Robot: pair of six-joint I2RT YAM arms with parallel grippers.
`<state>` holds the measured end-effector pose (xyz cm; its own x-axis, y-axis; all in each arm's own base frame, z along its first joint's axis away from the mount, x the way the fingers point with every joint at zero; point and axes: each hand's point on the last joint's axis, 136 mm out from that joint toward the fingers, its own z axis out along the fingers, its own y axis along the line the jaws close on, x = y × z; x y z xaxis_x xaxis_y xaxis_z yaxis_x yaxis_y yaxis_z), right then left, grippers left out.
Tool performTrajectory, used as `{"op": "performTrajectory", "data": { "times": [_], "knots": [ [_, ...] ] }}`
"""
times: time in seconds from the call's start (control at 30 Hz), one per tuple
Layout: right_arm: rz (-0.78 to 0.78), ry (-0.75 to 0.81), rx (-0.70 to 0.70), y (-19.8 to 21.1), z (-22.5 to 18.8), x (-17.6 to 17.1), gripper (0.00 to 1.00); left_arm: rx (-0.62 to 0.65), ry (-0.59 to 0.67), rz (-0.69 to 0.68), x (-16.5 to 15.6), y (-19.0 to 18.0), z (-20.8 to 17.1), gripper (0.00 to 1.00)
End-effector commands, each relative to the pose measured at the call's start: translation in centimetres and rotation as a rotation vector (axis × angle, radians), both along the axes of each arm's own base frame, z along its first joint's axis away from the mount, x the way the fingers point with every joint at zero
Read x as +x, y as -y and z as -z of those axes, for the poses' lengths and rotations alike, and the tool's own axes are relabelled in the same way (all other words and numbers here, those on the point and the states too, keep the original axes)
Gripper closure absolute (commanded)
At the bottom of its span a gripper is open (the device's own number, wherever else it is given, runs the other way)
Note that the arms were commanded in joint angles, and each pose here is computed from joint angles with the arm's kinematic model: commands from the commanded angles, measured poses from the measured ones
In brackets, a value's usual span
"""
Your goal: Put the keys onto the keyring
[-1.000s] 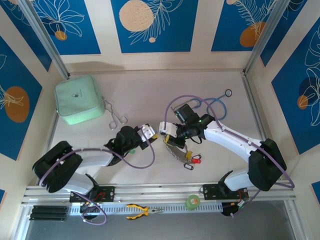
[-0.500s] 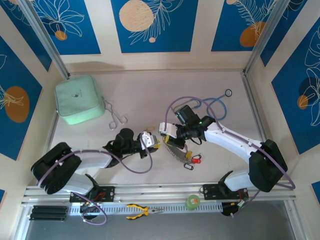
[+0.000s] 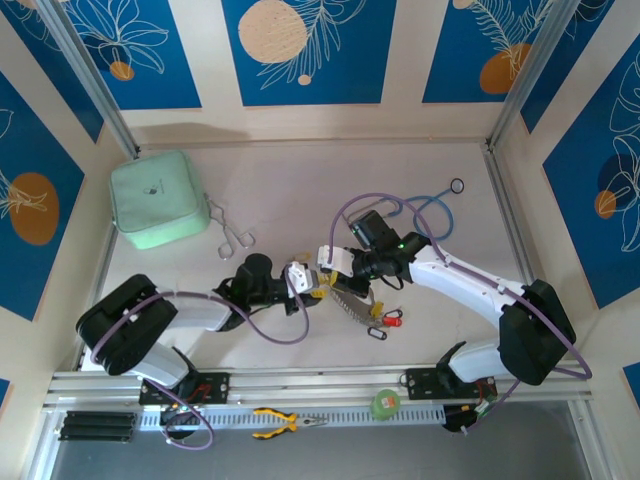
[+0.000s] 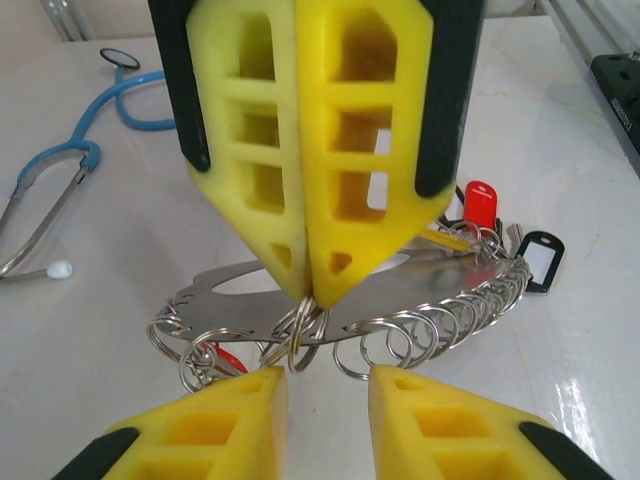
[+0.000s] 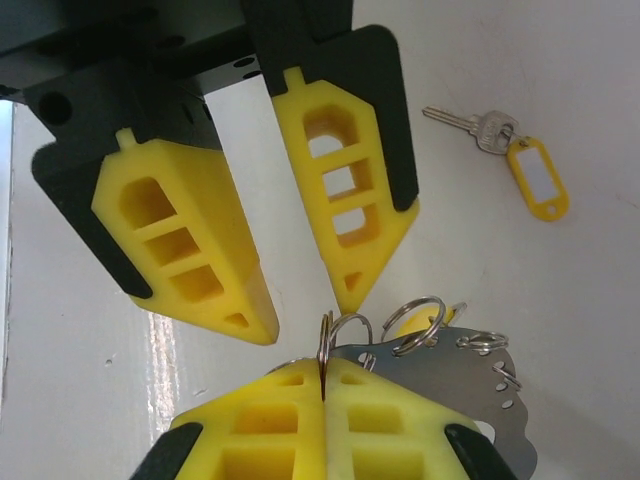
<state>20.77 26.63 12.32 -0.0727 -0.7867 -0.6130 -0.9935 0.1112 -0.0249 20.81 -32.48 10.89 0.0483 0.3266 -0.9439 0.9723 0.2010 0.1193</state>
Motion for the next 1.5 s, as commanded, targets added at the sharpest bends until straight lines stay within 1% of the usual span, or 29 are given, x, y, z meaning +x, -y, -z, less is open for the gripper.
{"op": "performTrajectory", "data": {
  "times": [0.0, 0.33, 0.47, 0.57, 0.7, 0.73, 0.8, 0.87, 0.9, 0.97, 1.0, 1.03, 1.1, 1.13, 1.23, 1.33, 1.4, 1.47],
  "knots": [
    [-0.040, 0.009, 0.041, -0.7, -0.6, -0.6, 1.00, -0.064, 0.017, 0.052, -0.3, 1.2, -1.7, 0.71],
    [-0.044, 0.008, 0.039, -0.8, -0.6, -0.6, 1.00, -0.077, 0.003, 0.070, -0.7, 1.2, -1.9, 0.73],
    [-0.045, 0.008, 0.040, -0.9, -0.6, -0.6, 1.00, -0.090, 0.005, 0.075, -0.8, 1.3, -2.2, 0.76],
    [-0.045, 0.006, 0.039, -0.9, -0.6, -0.7, 1.00, -0.092, 0.006, 0.070, -0.7, 1.4, -2.2, 0.80],
    [-0.045, 0.004, 0.040, -1.0, -0.6, -0.7, 1.00, -0.098, 0.016, 0.054, -0.3, 1.4, -2.4, 0.88],
    [-0.046, 0.003, 0.040, -1.0, -0.6, -0.8, 1.00, -0.100, 0.015, 0.051, -0.2, 1.4, -2.4, 0.91],
    [-0.045, 0.004, 0.040, -0.9, -0.5, -0.8, 1.00, -0.112, 0.026, 0.039, 0.0, 1.4, -2.7, 1.00],
    [-0.031, 0.015, 0.037, -0.8, -0.6, -0.5, 1.00, -0.123, 0.039, 0.022, 0.3, 1.3, -2.9, 1.00],
    [-0.014, 0.026, 0.037, -0.7, -0.7, -0.2, 0.94, -0.127, 0.046, 0.015, 0.3, 1.2, -3.0, 1.00],
    [0.020, 0.041, 0.057, -0.2, -1.6, 0.2, 0.77, -0.131, 0.049, -0.002, 0.5, 1.1, -3.2, 1.00],
    [0.049, 0.058, 0.074, 0.3, -2.2, 0.7, 0.70, -0.128, 0.047, -0.013, 0.7, 0.9, -3.2, 1.00],
    [0.076, 0.074, 0.093, 0.6, -2.7, 1.0, 0.68, -0.124, 0.041, -0.020, 0.7, 0.9, -3.3, 1.00],
    [0.128, 0.121, 0.130, 1.7, -4.2, 1.6, 0.63, -0.105, -0.003, -0.049, 0.9, 0.6, -3.3, 1.00],
    [0.152, 0.142, 0.137, 2.1, -4.6, 1.9, 0.63, -0.093, -0.037, -0.068, 1.1, 0.5, -3.3, 1.00],
    [0.230, 0.178, 0.147, 3.3, -5.3, 2.7, 0.63, -0.015, -0.210, -0.166, 1.7, -0.1, -2.7, 1.00],
    [0.288, 0.152, 0.147, 3.7, -5.3, 2.9, 0.64, 0.062, -0.382, -0.270, 1.7, -1.2, -1.8, 1.00],
    [0.267, 0.105, 0.165, 3.1, -5.2, 2.1, 0.67, 0.079, -0.452, -0.281, 0.9, -1.7, -1.5, 1.00],
    [0.215, 0.090, 0.176, 2.5, -4.9, 1.2, 0.69, 0.067, -0.470, -0.276, 0.3, -2.0, -1.7, 1.00]
  ]
}}
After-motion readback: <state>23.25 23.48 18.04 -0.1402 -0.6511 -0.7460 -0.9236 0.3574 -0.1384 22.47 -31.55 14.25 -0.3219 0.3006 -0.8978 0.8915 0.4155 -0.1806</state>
